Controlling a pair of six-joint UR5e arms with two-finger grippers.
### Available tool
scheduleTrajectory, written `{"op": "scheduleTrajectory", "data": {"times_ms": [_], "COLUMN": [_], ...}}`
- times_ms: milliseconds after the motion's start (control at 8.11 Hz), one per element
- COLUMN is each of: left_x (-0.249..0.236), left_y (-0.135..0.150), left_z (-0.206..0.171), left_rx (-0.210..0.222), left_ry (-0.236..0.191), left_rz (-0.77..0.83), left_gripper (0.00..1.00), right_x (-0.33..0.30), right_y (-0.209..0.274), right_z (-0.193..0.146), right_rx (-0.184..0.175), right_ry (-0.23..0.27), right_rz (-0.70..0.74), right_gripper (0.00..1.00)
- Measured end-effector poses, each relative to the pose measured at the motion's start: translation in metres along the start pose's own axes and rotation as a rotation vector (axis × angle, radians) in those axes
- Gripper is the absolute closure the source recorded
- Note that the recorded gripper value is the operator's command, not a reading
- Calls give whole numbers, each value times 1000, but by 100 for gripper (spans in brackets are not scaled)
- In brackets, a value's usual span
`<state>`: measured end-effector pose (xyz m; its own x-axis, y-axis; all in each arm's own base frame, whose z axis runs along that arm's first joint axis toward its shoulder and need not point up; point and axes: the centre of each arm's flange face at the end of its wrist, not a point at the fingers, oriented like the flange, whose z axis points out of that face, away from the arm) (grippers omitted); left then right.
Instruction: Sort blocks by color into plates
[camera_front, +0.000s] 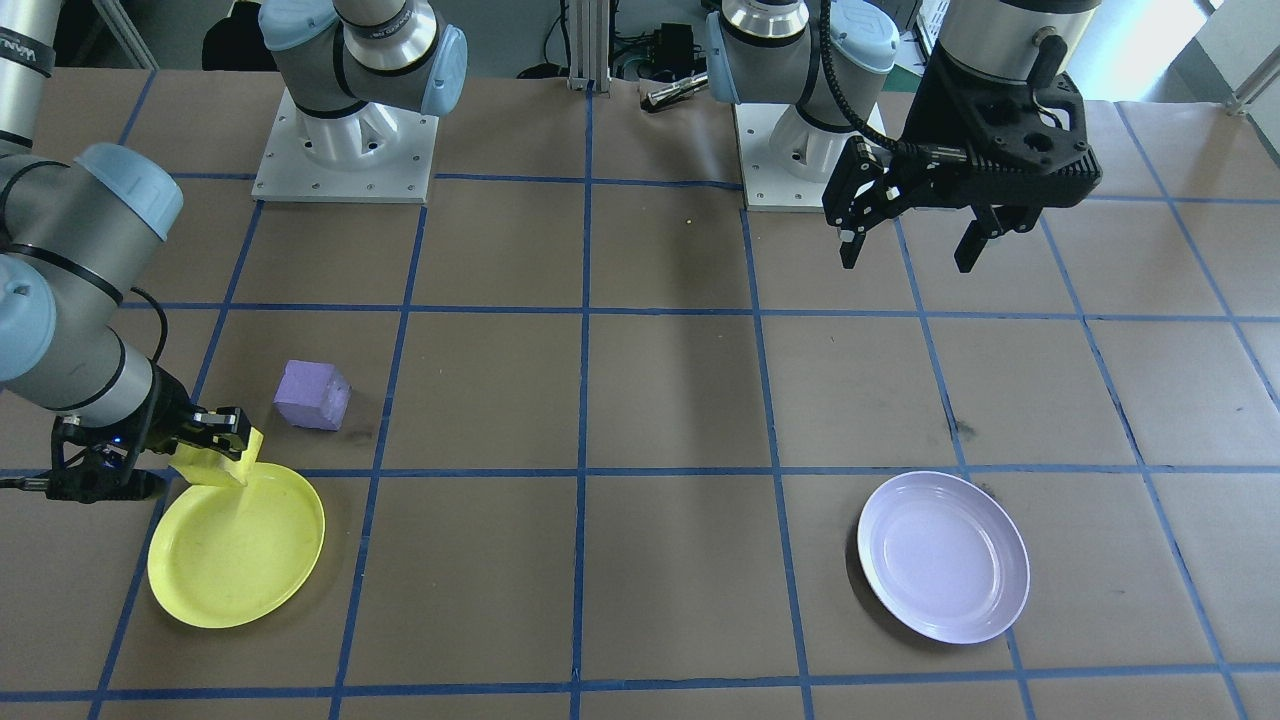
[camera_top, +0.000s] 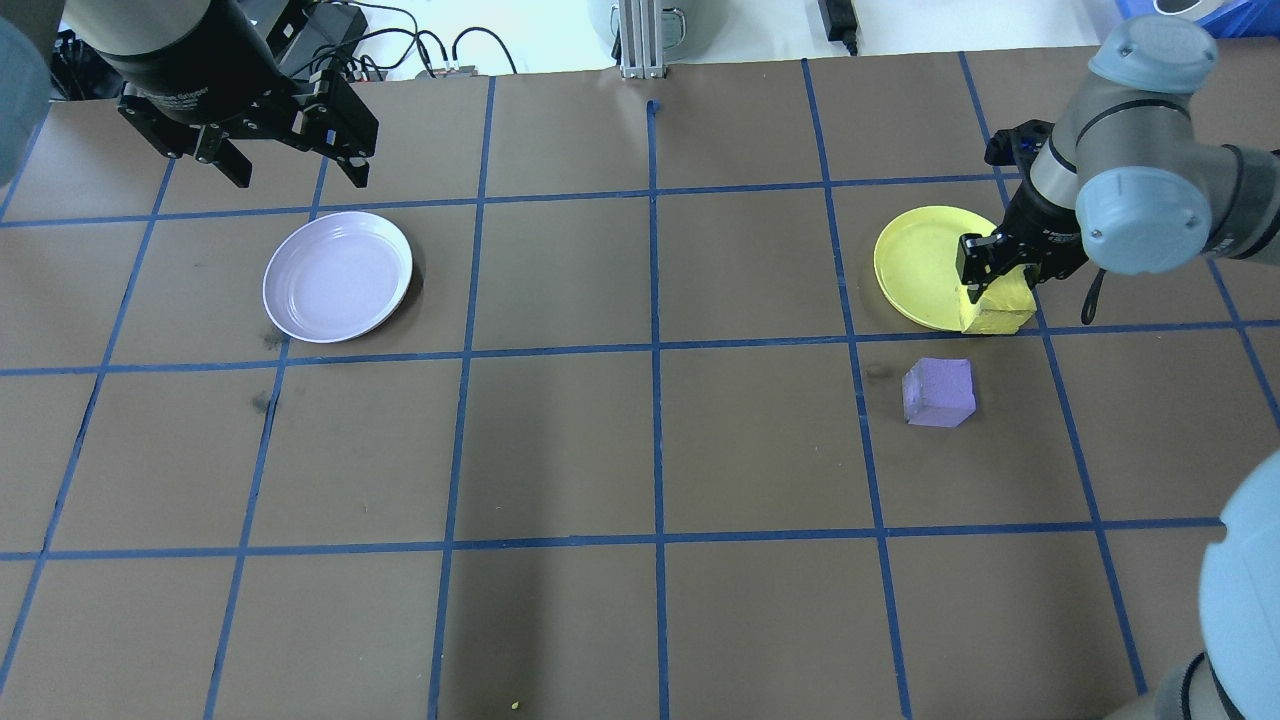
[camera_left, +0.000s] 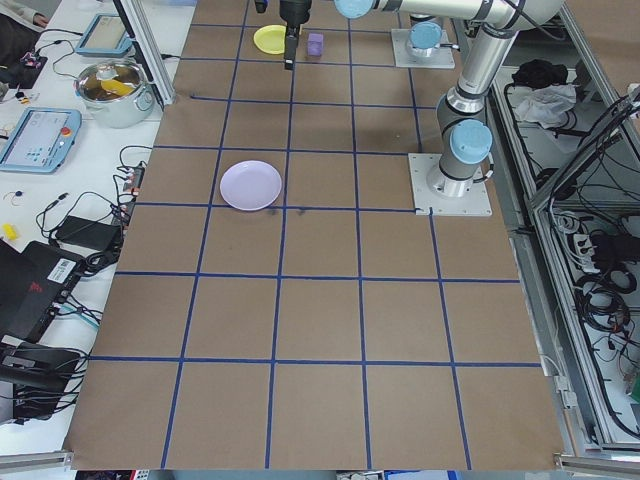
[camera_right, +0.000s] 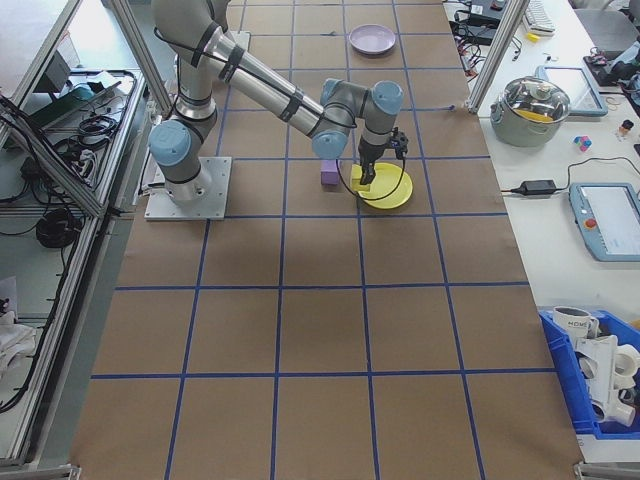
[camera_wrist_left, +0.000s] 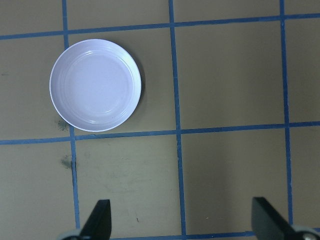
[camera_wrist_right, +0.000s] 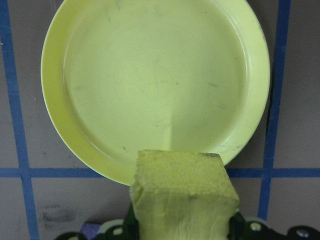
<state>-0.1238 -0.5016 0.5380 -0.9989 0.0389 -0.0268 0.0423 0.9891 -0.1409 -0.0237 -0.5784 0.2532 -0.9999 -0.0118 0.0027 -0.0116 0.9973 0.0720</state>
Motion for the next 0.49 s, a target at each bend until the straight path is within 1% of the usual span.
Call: {"op": "scheduleTrajectory", "data": {"times_ms": [247, 370, 494], "left_x": [0, 0, 0], "left_y": [0, 0, 0], "left_z": [1, 1, 1], "left_rx": [-1, -2, -2], "left_ry": [0, 0, 0], "left_rz": [0, 0, 0], "left_gripper": [0, 0, 0], "right_x": [-6, -11, -18], "right_y": [-16, -27, -36], "right_z": [6, 6, 9], "right_rx": [40, 56, 57], "right_ry": [9, 10, 11], "right_rz": [-4, -11, -17], "right_gripper": [43, 36, 6]}}
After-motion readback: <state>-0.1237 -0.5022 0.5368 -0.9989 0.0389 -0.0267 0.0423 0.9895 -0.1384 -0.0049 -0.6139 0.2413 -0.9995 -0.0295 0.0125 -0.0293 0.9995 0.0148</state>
